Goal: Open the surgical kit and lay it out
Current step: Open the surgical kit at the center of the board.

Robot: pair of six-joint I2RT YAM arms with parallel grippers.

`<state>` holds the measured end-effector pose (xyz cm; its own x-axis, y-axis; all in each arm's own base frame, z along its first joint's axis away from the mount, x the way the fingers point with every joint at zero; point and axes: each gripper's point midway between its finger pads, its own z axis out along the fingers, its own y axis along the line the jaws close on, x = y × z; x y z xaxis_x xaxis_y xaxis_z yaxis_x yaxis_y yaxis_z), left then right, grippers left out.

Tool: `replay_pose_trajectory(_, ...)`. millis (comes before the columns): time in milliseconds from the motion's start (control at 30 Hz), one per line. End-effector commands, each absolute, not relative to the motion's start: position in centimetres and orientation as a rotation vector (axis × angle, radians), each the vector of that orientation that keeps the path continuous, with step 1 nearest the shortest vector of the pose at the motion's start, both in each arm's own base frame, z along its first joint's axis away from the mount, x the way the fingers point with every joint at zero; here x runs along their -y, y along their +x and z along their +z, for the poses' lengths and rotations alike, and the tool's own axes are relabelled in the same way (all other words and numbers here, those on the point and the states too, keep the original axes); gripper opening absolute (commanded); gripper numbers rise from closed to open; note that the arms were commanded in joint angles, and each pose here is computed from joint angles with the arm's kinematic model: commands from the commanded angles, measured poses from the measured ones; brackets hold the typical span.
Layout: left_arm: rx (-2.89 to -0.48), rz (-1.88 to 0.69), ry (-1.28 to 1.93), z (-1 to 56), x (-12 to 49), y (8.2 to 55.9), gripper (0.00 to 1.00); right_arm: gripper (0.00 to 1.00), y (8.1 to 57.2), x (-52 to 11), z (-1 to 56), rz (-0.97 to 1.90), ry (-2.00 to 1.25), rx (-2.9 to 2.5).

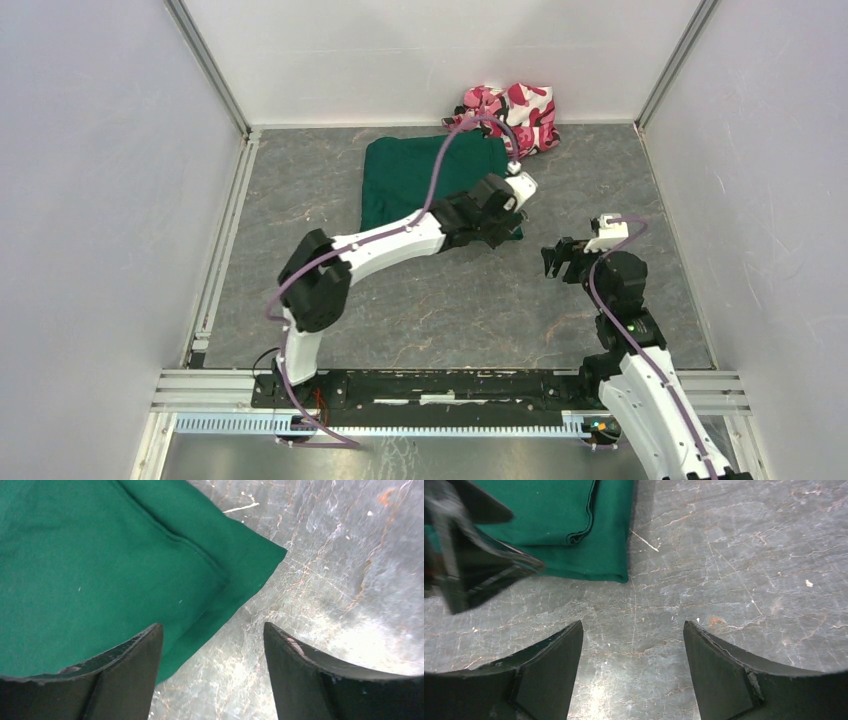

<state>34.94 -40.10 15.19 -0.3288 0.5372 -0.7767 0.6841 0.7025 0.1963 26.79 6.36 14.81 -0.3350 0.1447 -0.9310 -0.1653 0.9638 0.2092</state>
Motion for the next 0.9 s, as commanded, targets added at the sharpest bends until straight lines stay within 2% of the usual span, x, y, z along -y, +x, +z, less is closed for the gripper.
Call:
replay_pose_trajectory(0, -1.914, -0.024, 1.139, 14.6, 40.9, 36.6, 0.76, 0.8, 26.4, -5.2, 15.2, 0.25, 0.011, -1.854)
replay_pose_trajectory(433, -1.912, -0.002, 1.155, 13.1, 42.7, 37.8, 0.5, 0.8, 26.0, -4.1, 14.9, 0.168, -0.01, -1.861)
replay_pose_trajectory(533, -1.91, 0.008, 1.151, 13.1, 42.9, 38.1, 0.49, 0.8, 26.0, -4.0, 14.6, 0.166, -0.01, -1.866)
replay_pose_trajectory(667, -1.917, 0.033, 1.144, 12.7, 43.0, 38.6, 0.43, 0.8, 26.0, -4.1, 14.6, 0.17, -0.013, -1.866)
replay_pose_trajectory(767, -1.921, 0.024, 1.155, 12.3, 43.3, 38.5, 0.43, 0.8, 25.9, -4.1, 14.5, 0.168, -0.012, -1.868)
replay_pose_trajectory(800, -1.922, 0.028, 1.151, 12.3, 43.3, 38.6, 0.41, 0.8, 25.9, -4.1, 14.5, 0.169, -0.013, -1.87)
replay_pose_trajectory(867, -1.922, 0.047, 1.128, 12.5, 43.2, 38.9, 0.28, 0.8, 25.9, -4.1, 14.4, 0.171, -0.013, -1.873)
